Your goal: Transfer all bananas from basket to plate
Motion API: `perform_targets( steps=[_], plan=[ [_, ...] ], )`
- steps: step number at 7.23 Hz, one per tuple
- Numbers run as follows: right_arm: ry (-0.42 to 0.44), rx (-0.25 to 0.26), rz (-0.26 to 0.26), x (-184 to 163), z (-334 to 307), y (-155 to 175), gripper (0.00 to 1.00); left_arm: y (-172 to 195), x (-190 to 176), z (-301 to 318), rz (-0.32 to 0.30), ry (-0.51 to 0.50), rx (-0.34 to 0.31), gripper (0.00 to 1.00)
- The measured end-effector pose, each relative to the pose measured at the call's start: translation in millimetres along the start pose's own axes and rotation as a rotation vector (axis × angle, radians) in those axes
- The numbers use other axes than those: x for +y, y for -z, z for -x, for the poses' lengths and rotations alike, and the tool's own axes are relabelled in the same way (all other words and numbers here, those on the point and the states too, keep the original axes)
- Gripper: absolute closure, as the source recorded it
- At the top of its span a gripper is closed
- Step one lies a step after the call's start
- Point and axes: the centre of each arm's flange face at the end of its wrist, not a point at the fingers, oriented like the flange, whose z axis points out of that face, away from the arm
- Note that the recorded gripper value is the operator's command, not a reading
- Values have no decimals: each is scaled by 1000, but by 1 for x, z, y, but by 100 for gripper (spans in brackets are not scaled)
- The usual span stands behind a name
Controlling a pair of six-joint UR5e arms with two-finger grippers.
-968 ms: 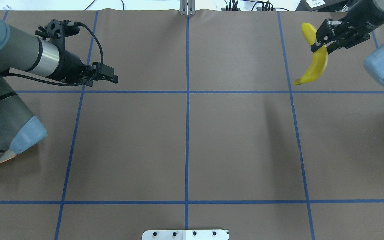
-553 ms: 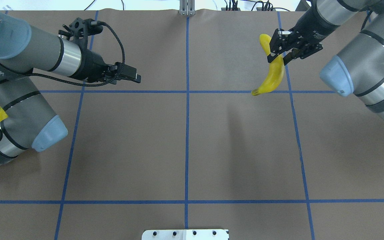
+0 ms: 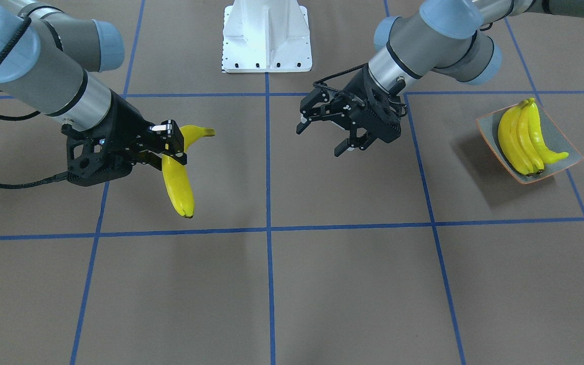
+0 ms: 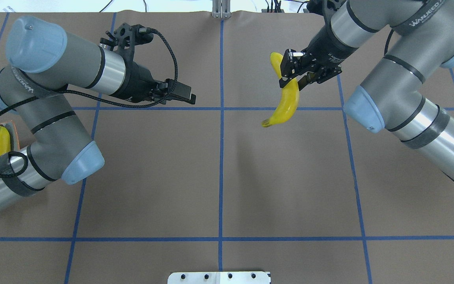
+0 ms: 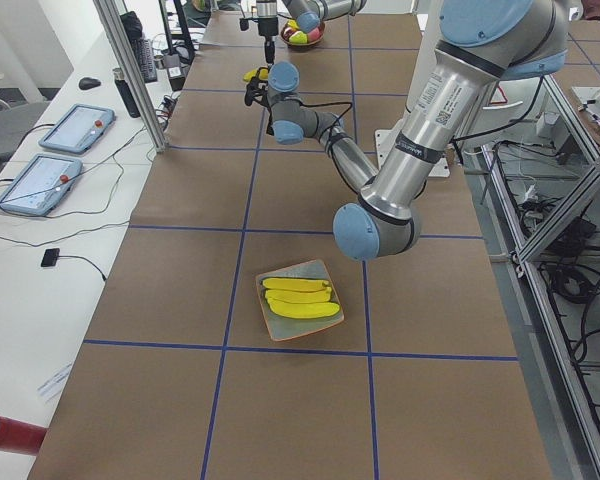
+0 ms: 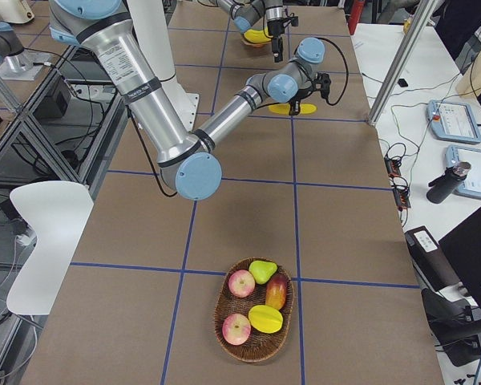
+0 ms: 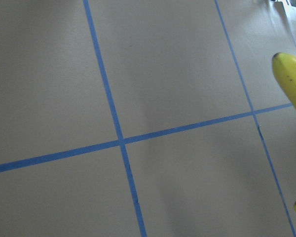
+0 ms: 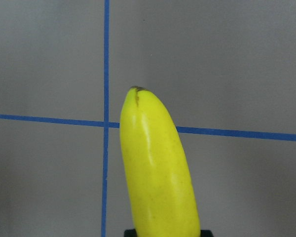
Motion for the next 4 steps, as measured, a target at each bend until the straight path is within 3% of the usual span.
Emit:
perform_targets(
  steps=[4],
  plan=[
    [70, -57, 18, 29, 57, -30, 100, -18, 23, -31, 31, -36, 78, 1]
  ],
)
